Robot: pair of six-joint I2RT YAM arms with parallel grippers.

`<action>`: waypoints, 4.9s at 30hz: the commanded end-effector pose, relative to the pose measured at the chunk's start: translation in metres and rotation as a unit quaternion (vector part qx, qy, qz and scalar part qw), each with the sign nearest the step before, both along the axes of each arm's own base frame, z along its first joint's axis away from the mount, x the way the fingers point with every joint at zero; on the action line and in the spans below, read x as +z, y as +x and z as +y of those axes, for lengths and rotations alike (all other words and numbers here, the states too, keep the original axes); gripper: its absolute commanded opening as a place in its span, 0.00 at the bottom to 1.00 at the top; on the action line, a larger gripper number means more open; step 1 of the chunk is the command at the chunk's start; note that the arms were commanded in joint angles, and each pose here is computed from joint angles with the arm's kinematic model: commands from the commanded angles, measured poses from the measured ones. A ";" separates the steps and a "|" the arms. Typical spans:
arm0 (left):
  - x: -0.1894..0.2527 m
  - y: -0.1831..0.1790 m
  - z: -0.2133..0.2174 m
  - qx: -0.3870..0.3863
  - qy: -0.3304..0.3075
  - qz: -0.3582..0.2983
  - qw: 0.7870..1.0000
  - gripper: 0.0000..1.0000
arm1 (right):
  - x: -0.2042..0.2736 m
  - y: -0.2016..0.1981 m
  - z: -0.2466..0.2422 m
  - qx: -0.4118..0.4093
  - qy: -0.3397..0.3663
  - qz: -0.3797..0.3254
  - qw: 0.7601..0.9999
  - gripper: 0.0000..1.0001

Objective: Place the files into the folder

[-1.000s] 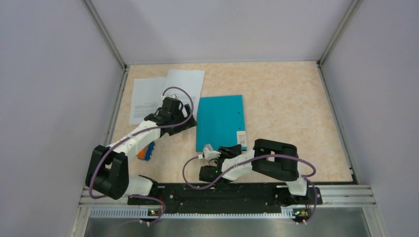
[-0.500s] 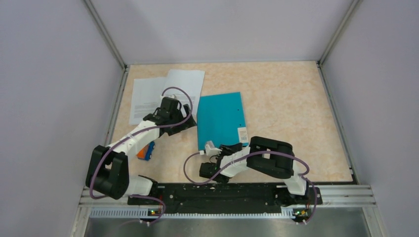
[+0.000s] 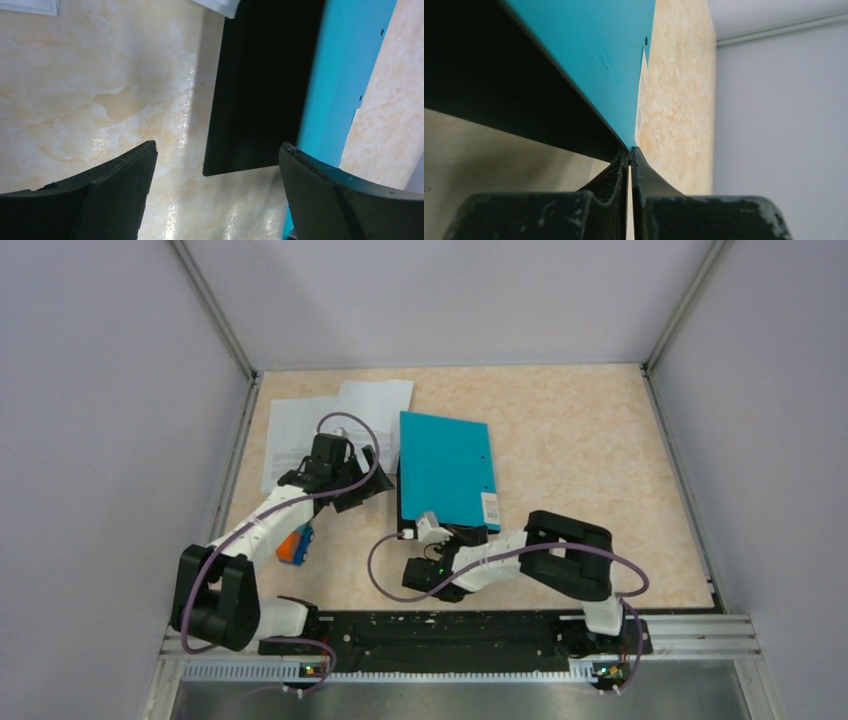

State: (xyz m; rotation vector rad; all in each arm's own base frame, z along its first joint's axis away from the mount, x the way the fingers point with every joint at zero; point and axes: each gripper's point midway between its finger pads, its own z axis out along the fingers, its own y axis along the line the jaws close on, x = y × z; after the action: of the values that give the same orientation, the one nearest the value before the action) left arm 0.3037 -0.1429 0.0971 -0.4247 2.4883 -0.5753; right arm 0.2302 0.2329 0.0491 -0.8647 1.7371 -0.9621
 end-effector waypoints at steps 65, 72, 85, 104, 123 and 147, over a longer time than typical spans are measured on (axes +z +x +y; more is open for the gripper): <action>0.059 -0.022 -0.096 -0.092 -0.092 -0.028 0.991 0.00 | 0.235 -0.041 -0.094 -0.107 0.625 -0.001 0.773 0.90; 0.058 -0.046 -0.107 -0.101 -0.067 -0.022 0.992 0.00 | 0.234 -0.018 -0.102 -0.149 0.566 0.005 0.811 0.79; 0.037 -0.075 -0.056 -0.067 0.019 -0.020 0.997 0.36 | 0.118 0.003 -0.070 -0.157 0.568 0.176 0.789 0.61; 0.047 -0.018 -0.048 -0.039 0.093 -0.080 0.992 0.53 | 0.009 0.046 -0.028 -0.159 0.502 0.263 0.808 0.48; -0.041 -0.019 -0.053 -0.030 0.089 0.026 0.995 0.49 | -0.029 0.017 -0.029 -0.141 0.439 0.323 0.827 0.18; -0.097 -0.040 -0.008 0.056 0.178 0.096 0.978 0.22 | 0.015 -0.001 -0.003 -0.089 0.470 0.332 0.813 0.37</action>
State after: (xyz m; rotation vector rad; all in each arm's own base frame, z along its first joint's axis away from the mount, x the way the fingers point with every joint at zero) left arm 0.2744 -0.1790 0.0221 -0.4342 2.6370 -0.2200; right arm 0.2240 0.2271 0.0335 -0.4399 2.5910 0.2153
